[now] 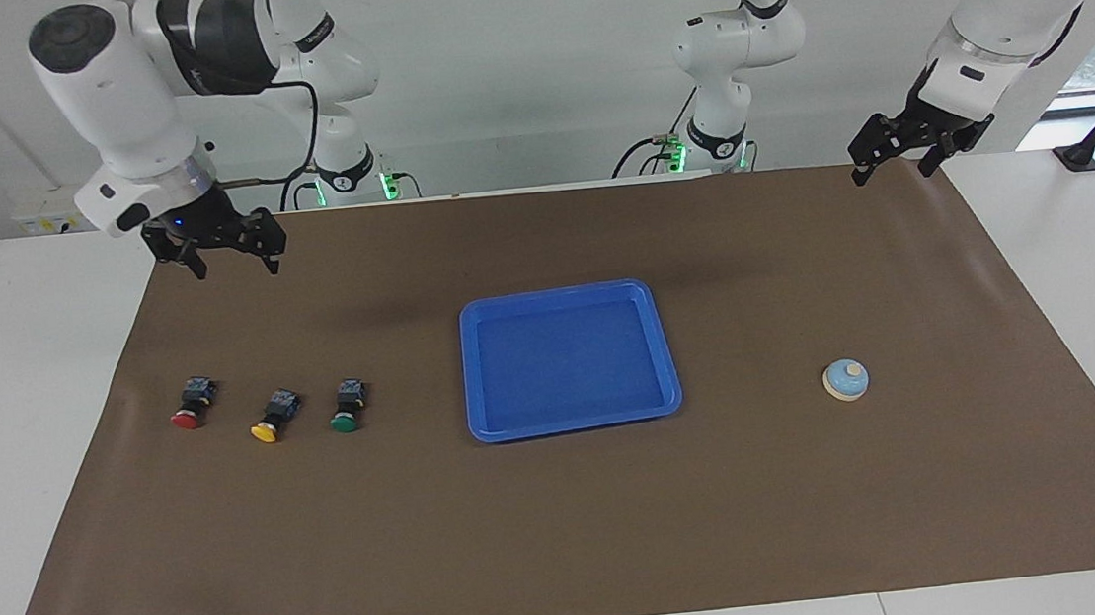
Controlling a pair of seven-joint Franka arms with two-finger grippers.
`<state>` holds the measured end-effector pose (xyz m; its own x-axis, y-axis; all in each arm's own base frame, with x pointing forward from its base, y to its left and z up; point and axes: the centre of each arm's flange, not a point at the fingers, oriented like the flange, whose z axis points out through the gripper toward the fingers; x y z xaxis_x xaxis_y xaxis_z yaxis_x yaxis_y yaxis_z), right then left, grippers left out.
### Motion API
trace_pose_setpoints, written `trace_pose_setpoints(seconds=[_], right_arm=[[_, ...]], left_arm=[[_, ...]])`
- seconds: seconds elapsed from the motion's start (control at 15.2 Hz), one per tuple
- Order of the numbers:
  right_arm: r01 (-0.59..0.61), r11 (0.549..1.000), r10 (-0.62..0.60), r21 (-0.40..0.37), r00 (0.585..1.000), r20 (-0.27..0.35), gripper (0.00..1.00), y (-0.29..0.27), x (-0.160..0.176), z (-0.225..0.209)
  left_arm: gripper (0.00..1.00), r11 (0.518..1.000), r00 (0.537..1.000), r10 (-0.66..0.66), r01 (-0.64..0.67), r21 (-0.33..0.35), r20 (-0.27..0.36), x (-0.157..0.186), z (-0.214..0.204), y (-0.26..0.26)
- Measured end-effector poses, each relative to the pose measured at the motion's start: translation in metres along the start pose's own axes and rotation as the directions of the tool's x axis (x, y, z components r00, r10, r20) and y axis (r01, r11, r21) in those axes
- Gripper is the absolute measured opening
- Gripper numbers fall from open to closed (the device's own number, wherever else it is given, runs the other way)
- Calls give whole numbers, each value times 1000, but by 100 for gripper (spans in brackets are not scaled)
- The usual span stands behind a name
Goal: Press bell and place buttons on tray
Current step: 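Reach the right gripper to the green button and grasp it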
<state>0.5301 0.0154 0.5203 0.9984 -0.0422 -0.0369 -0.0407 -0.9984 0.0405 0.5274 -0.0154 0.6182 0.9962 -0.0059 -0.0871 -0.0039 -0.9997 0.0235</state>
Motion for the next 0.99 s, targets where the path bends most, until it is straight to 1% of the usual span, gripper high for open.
trace_pose_setpoints(seconds=[0.13, 0.33, 0.46, 0.66, 0.85, 0.99], right_arm=[[-19, 1000, 19, 1, 1000, -17, 100, -20, 12, 33], [-55, 998, 56, 8, 997, -44, 100, -41, 40, 87], [-70, 997, 71, 15, 995, -66, 100, -54, 51, 118], [-70, 997, 72, 27, 992, -103, 100, -60, 53, 154], [-68, 997, 71, 32, 991, -117, 100, -61, 56, 178], [-68, 997, 71, 32, 991, -116, 100, -62, 59, 193]], left_arm=[[100, 1000, 1000, 0, 0, 0, 0, 0, 0, 0], [100, 1000, 1000, 0, 0, 0, 0, 0, 0, 0], [100, 1000, 1000, 0, 0, 0, 0, 0, 0, 0], [100, 1000, 1000, 0, 0, 0, 0, 0, 0, 0], [100, 1000, 1000, 0, 0, 0, 0, 0, 0, 0], [100, 1000, 1000, 0, 0, 0, 0, 0, 0, 0]])
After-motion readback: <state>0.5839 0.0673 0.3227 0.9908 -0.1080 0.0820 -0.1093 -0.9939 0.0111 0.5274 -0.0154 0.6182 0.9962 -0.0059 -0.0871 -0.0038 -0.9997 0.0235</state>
